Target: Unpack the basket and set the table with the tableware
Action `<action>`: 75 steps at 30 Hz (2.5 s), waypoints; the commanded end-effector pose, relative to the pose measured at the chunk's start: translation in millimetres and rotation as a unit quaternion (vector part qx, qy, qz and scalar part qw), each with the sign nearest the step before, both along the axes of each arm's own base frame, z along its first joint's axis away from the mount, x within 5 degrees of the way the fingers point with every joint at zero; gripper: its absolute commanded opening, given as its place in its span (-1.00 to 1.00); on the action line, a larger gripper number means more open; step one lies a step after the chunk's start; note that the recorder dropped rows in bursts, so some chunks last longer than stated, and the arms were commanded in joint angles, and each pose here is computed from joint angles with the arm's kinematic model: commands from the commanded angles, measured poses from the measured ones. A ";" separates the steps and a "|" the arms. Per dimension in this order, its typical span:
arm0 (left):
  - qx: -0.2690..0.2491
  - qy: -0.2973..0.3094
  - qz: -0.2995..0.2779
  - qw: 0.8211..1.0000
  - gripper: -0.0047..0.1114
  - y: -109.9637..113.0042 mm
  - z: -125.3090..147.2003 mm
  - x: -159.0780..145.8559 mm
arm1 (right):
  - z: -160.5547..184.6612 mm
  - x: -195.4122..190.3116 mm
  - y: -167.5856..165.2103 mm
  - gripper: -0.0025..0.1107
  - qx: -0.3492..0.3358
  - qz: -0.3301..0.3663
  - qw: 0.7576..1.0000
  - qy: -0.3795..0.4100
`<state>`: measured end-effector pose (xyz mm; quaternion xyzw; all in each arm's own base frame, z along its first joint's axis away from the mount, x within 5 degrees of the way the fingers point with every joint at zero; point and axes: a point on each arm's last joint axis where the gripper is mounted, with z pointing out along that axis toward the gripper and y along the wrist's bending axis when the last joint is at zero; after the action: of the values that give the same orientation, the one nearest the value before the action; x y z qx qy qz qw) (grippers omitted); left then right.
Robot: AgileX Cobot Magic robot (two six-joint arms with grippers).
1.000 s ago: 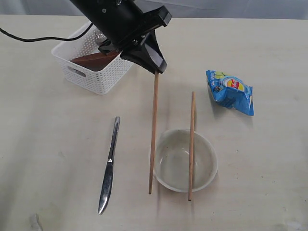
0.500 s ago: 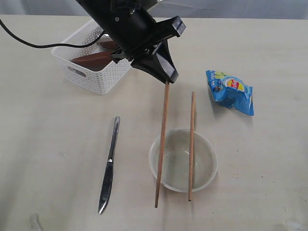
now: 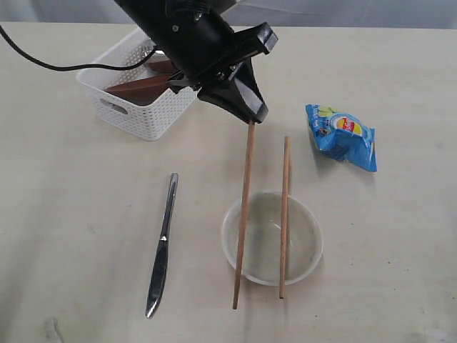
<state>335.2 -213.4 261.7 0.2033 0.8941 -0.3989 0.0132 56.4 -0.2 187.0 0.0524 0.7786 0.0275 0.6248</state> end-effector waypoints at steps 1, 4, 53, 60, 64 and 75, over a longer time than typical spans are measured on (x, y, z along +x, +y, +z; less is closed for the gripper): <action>-0.020 -0.011 -0.008 1.000 -0.92 -2.7 6.6 -0.4 | 14.3 1.9 0.8 -0.95 0.152 -0.016 0.984 -0.085; -0.029 -0.012 -0.009 0.999 -0.92 -3.7 7.8 -0.5 | 28.2 1.2 -7.2 -0.95 0.492 -0.064 0.852 -0.169; -0.060 -0.025 -0.019 0.998 -0.92 -6.7 13.2 -1.1 | 29.2 108.8 161.3 0.03 0.153 0.328 0.871 0.331; -0.060 -0.025 -0.019 0.998 -0.92 -6.7 13.2 -1.1 | 26.3 109.6 164.1 -0.44 0.156 0.319 0.873 0.333; -0.060 -0.026 -0.020 0.998 -0.92 -6.7 13.2 -1.1 | 26.2 109.4 164.2 -0.91 0.157 0.320 0.873 0.334; -0.060 -0.026 -0.020 0.998 -0.39 -6.7 13.2 -1.1 | 26.8 109.5 164.7 -0.96 0.172 0.314 0.871 0.337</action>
<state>336.1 -219.4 269.8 0.2247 0.8681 -0.4409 0.0381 165.2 164.8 212.4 -0.0890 0.9013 0.3342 0.2609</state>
